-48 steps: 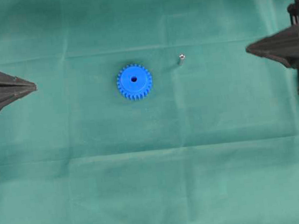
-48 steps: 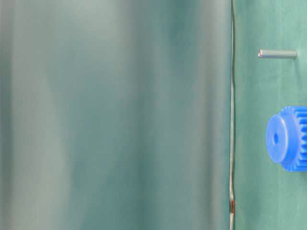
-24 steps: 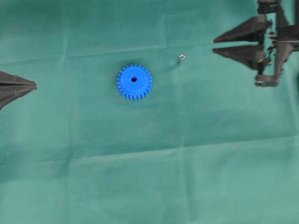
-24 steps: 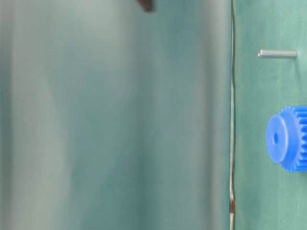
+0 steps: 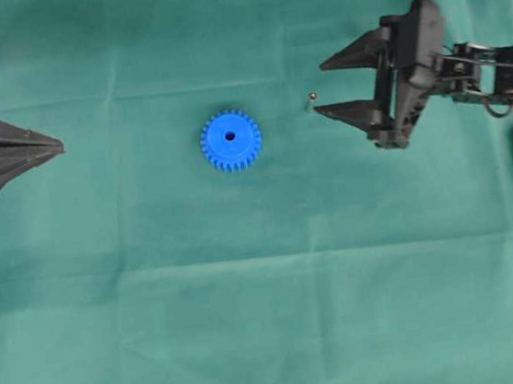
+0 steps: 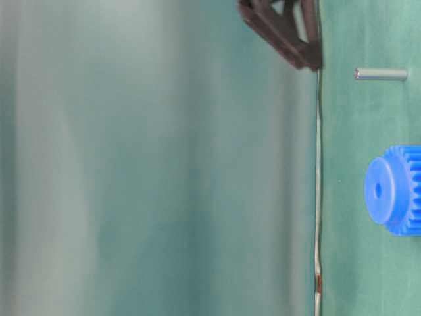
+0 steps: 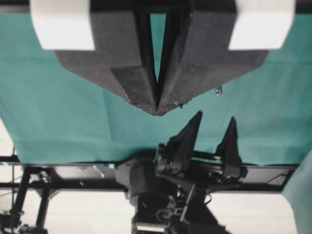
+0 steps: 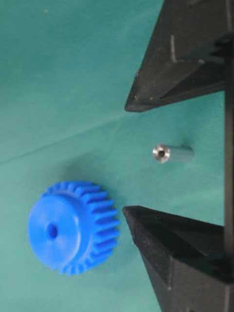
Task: Insert the shaft placed at a random location into the center hole of the medium gear at another random location.
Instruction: 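Move the open right gripper left toward the silver shaft, then close the right gripper around the upright silver shaft, then lift the silver shaft off the table with the right gripper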
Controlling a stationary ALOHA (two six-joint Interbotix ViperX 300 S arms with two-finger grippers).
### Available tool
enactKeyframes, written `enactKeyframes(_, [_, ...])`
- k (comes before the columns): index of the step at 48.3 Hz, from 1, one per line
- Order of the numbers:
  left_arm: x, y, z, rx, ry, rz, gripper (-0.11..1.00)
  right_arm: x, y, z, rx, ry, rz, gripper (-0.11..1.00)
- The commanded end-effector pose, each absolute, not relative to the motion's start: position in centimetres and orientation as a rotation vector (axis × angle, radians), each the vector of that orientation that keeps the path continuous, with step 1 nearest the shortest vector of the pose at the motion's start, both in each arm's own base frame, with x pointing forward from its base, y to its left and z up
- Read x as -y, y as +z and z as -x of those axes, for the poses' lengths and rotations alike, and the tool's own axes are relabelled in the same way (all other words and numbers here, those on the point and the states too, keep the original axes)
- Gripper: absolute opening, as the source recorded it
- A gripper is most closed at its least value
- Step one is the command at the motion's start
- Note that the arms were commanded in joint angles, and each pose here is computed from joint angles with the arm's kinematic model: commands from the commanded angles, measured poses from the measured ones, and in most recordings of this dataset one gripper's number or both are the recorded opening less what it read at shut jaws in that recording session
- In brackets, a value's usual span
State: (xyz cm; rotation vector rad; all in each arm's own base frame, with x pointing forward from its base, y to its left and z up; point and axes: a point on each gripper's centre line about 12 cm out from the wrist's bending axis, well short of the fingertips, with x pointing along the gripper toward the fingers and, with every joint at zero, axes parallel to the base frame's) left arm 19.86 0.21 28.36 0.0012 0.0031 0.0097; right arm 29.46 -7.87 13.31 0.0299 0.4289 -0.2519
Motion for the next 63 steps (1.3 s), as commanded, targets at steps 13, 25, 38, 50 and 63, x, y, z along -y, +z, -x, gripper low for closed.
enactKeyframes(13, [-0.3,29.1,-20.1,0.008,0.012,-0.003,0.00,8.9,10.8,-31.2,-0.462,-0.272,-0.033,0.81])
enactKeyframes(25, [-0.3,28.9,-20.1,-0.006,0.014,-0.003,0.00,8.9,10.4,-31.1,-0.455,-0.279,-0.037,0.81])
enactKeyframes(38, [-0.3,28.8,-20.1,-0.011,0.014,-0.003,0.00,8.9,10.5,-31.1,-0.448,-0.279,-0.034,0.62])
enactKeyframes(50, [-0.3,28.8,-20.1,-0.012,0.016,-0.003,0.00,8.8,10.1,-30.9,-0.490,-0.270,-0.029,0.12])
enactKeyframes(63, [-0.4,28.9,-20.1,-0.011,0.019,-0.003,0.00,8.9,10.2,-31.1,-0.484,-0.270,-0.028,0.12])
